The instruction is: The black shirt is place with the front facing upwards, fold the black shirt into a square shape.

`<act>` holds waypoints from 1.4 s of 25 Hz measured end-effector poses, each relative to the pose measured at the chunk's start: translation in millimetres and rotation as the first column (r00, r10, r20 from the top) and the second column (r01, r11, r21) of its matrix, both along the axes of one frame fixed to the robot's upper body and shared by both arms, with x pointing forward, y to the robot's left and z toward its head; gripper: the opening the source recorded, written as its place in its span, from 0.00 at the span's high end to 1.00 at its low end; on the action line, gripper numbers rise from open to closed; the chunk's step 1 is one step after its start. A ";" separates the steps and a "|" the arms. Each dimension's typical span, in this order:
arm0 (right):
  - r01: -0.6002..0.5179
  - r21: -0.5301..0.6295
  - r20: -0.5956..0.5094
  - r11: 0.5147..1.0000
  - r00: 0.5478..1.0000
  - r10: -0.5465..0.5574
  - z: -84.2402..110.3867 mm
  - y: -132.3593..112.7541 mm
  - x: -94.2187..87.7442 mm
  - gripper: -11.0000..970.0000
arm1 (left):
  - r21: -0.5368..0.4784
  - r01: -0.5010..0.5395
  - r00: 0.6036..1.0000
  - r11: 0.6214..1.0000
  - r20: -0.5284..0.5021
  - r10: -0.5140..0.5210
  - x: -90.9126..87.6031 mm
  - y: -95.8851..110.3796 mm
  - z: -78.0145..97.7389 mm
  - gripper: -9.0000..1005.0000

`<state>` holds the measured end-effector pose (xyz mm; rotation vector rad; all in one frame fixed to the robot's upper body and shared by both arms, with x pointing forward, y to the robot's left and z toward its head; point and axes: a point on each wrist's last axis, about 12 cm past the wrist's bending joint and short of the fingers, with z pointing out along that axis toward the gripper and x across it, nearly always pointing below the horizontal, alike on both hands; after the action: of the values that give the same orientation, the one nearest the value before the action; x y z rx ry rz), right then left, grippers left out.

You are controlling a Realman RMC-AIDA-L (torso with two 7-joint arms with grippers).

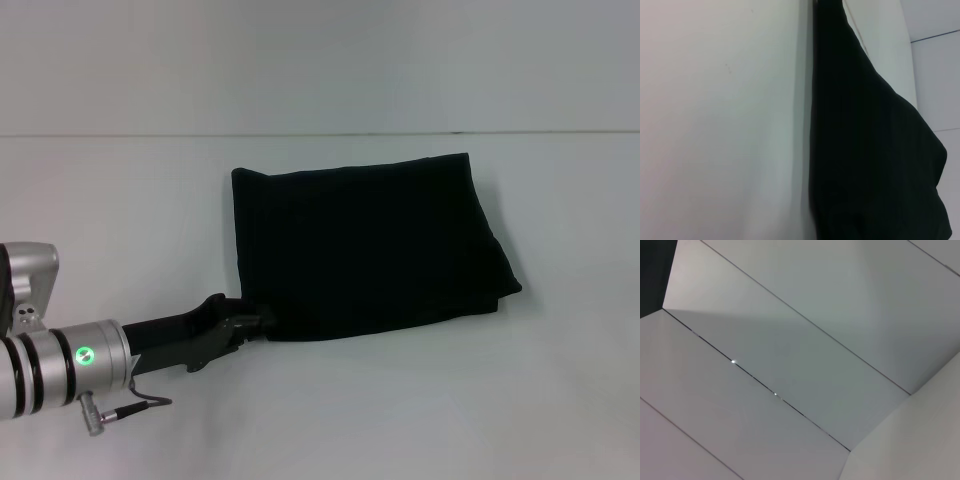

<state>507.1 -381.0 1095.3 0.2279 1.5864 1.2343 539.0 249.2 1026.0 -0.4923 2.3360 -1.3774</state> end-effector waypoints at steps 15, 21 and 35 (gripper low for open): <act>-0.005 -0.001 0.001 1.000 1.000 0.005 0.9 0.6 1.5 0.03 | 0.000 0.038 0.999 0.999 -0.001 -0.038 -13.6 12.0 -1.5 0.93; -0.002 0.007 -0.003 1.000 1.000 0.002 -1.3 1.5 -0.7 0.03 | -0.013 0.012 1.000 1.000 -0.012 -0.012 -32.6 35.2 -3.5 0.97; -0.009 0.015 -0.014 1.000 1.000 0.009 -4.9 5.3 -2.9 0.03 | 0.016 -0.020 1.000 1.000 -0.024 0.020 -40.5 55.8 -5.6 0.95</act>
<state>504.2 -375.7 1090.4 0.2398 1.5924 1.2546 498.6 304.9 1020.4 -0.5292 2.3534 -1.3505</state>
